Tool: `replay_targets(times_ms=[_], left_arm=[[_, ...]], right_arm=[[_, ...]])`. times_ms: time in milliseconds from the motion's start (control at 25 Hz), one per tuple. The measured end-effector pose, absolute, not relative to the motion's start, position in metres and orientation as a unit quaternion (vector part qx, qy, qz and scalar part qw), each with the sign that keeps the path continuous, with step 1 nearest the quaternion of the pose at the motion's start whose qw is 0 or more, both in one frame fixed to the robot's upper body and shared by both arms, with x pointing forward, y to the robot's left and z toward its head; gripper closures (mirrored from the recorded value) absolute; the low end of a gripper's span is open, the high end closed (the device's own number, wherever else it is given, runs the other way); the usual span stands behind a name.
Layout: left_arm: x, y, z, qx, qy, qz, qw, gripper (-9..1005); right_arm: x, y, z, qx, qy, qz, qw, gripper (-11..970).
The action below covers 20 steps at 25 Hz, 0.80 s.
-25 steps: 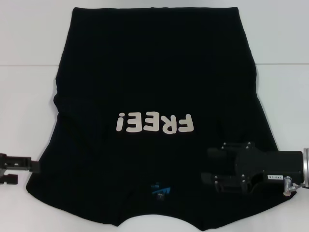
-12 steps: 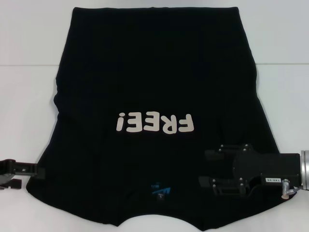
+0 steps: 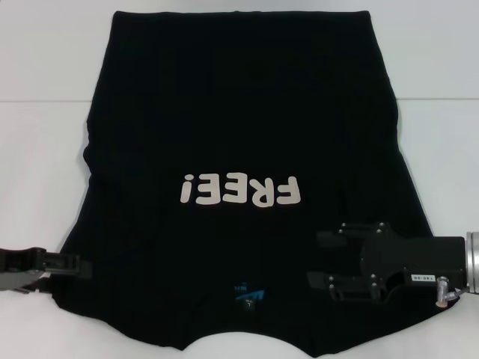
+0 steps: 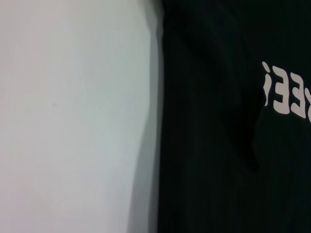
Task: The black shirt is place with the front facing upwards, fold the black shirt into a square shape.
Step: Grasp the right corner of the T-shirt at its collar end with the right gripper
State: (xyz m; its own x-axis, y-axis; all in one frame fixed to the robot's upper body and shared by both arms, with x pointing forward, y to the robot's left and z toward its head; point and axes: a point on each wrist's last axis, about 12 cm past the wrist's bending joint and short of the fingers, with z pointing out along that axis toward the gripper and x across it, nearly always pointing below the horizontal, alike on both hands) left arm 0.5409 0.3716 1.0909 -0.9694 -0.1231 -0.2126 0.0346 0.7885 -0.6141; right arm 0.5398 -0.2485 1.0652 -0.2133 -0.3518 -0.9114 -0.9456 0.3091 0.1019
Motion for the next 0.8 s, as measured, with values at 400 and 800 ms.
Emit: replay_targets(times_ms=[400,800], left_arm=[[0.5446,0.3703,1.0926,-0.015,0.94,-0.317,0.124,111],[0.545,0.3723,1.0881,-0.013,0.949,-0.292,0.122,483]], right_arm=[[0.5401,-0.2487,1.0658,-0.465,0.693,0.357,0.419,225],[0.5395,-0.2485,1.0664,-0.464,0.692,0.361,0.419,225]])
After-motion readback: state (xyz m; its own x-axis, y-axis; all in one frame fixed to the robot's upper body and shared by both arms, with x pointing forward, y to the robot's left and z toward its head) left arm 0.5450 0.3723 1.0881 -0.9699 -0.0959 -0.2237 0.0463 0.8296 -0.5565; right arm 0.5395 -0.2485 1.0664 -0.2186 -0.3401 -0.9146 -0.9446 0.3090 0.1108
